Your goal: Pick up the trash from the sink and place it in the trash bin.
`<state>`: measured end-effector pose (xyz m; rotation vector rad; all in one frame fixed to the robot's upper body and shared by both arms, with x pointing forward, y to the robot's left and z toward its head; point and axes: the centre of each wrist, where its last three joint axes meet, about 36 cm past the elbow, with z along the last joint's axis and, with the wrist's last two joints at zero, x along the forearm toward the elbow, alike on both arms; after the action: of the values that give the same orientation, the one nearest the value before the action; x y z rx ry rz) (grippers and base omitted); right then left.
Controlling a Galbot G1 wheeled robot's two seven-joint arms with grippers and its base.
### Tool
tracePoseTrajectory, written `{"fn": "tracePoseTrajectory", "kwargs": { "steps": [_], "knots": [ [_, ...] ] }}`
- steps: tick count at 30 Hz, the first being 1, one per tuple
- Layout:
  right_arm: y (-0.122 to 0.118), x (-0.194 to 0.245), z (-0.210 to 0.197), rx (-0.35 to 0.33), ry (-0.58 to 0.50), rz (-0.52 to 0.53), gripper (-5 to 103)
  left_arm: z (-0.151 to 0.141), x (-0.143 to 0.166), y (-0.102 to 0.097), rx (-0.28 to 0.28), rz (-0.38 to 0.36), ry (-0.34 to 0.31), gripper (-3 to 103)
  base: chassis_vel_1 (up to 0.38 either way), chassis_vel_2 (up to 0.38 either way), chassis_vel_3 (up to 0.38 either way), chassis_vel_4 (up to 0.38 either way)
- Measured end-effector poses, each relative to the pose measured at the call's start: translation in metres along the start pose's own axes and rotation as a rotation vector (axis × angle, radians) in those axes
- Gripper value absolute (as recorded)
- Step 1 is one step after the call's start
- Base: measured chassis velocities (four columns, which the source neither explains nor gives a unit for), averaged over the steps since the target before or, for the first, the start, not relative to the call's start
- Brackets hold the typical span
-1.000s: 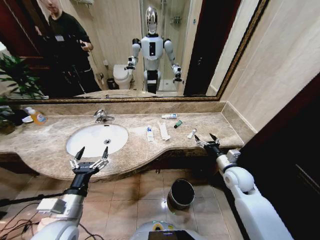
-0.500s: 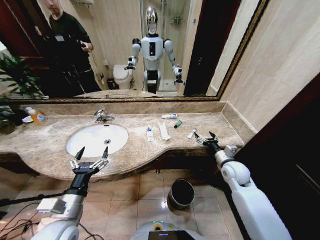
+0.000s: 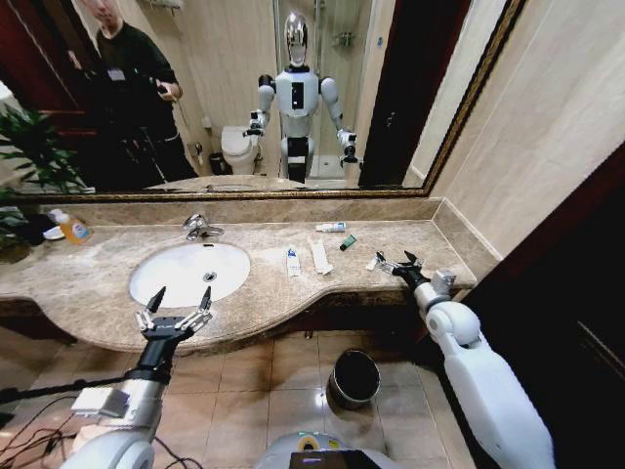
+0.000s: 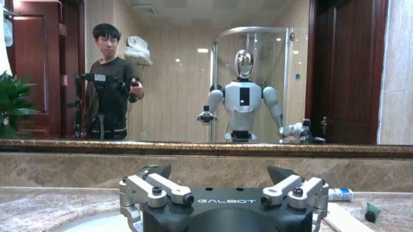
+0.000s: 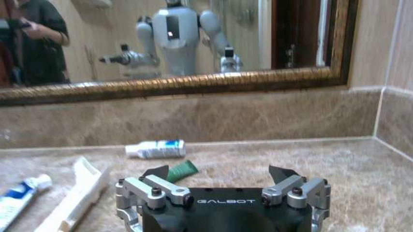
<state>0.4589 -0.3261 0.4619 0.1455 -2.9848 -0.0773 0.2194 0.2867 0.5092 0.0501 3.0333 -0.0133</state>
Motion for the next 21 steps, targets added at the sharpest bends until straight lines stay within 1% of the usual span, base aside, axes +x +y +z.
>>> {"fn": "tracePoseTrajectory", "kwargs": {
  "steps": [4, 9, 12, 13, 15, 16, 20, 21],
  "knots": [
    [0.001, -0.014, 0.006, 0.012, 0.023, 0.016, 100, 0.0, 0.0, 0.0, 0.0, 0.0, 0.0, 100, 0.0, 0.0, 0.0, 0.0],
    [0.01, -0.035, 0.01, 0.033, 0.055, 0.023, 100, 0.0, 0.0, 0.0, 0.0, 0.0, 0.0, 100, 0.0, 0.0, 0.0, 0.0],
    [0.013, -0.053, 0.009, 0.02, 0.094, 0.014, 100, 0.0, 0.0, 0.0, 0.0, 0.0, 0.0, 100, 0.0, 0.0, 0.0, 0.0],
    [0.013, -0.053, 0.009, 0.02, 0.094, 0.014, 100, 0.0, 0.0, 0.0, 0.0, 0.0, 0.0, 100, 0.0, 0.0, 0.0, 0.0],
    [0.012, -0.062, 0.006, 0.01, 0.135, 0.007, 100, 0.0, 0.0, 0.0, 0.0, 0.0, 0.0, 100, 0.0, 0.0, 0.0, 0.0],
    [0.012, -0.062, 0.006, 0.01, 0.135, 0.007, 100, 0.0, 0.0, 0.0, 0.0, 0.0, 0.0, 100, 0.0, 0.0, 0.0, 0.0],
    [0.011, -0.068, 0.006, 0.022, 0.209, 0.023, 100, 0.0, 0.0, 0.0, 0.0, 0.0, 0.0, 100, 0.0, 0.0, 0.0, 0.0],
    [0.011, -0.068, 0.006, 0.022, 0.209, 0.023, 100, 0.0, 0.0, 0.0, 0.0, 0.0, 0.0, 100, 0.0, 0.0, 0.0, 0.0]
  ]
}}
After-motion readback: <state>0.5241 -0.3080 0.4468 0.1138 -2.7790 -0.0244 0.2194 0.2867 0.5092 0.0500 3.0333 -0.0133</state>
